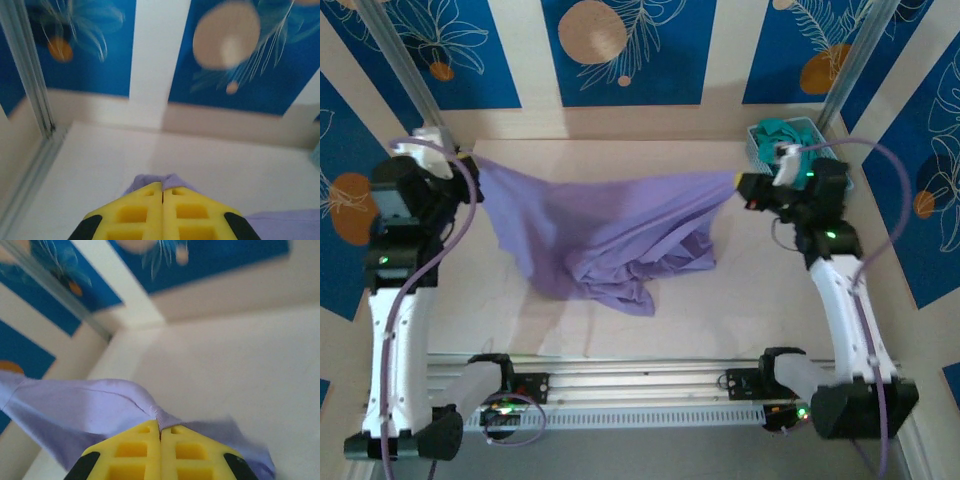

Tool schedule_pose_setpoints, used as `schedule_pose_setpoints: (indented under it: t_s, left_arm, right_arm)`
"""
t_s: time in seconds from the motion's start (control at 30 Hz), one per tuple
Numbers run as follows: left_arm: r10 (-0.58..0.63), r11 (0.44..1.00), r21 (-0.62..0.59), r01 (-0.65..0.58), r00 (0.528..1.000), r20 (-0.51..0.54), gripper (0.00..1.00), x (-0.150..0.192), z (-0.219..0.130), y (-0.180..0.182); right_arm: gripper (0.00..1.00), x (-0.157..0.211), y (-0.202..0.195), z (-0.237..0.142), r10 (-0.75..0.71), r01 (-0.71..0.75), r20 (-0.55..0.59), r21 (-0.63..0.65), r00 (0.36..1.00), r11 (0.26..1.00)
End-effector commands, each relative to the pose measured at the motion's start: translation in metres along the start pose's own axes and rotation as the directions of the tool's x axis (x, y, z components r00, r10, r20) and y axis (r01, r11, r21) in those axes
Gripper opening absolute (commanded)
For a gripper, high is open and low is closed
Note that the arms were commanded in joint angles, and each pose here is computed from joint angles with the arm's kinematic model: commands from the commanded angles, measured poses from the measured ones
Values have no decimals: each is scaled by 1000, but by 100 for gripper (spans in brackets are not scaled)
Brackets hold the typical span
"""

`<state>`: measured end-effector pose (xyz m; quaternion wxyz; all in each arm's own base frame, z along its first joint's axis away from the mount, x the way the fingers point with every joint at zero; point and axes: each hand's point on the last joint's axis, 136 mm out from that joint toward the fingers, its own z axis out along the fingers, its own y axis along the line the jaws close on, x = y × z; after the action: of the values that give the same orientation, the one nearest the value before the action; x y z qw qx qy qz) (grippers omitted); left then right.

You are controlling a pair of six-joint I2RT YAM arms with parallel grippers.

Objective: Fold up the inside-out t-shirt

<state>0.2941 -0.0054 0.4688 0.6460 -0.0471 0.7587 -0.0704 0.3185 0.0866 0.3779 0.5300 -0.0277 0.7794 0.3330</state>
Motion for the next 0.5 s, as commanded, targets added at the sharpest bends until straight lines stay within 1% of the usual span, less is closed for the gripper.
schedule_pose_setpoints:
  t_s: [0.0,0.07,0.1,0.17,0.2,0.3,0.47]
  left_arm:
    - [36,997,-77,-17,969,246,0,-83,-75,2]
    - [74,992,-118,-39,947,311,0,-113,-103,2]
    - [91,990,-135,-49,941,327,0,-123,-112,2]
    - [123,983,-170,-70,938,324,0,-138,-114,4]
    - [133,981,-175,-81,942,308,0,-139,-107,5]
    - [137,979,-179,-101,970,202,0,-123,-60,10]
    - [114,978,-182,-102,992,53,0,-79,41,24]
  right_arm:
    - [0,-31,44,-59,-51,51,85,4,995,999]
    - [0,-53,64,-88,-106,102,147,40,983,994]
    - [0,-59,72,-98,-127,120,165,54,978,991]
    - [0,-72,82,-115,-173,157,200,93,964,983]
    - [0,-75,83,-119,-185,166,209,108,960,980]
    - [0,-82,77,-115,-192,166,212,133,958,977]
    - [0,-88,37,-65,-140,118,169,134,976,984]
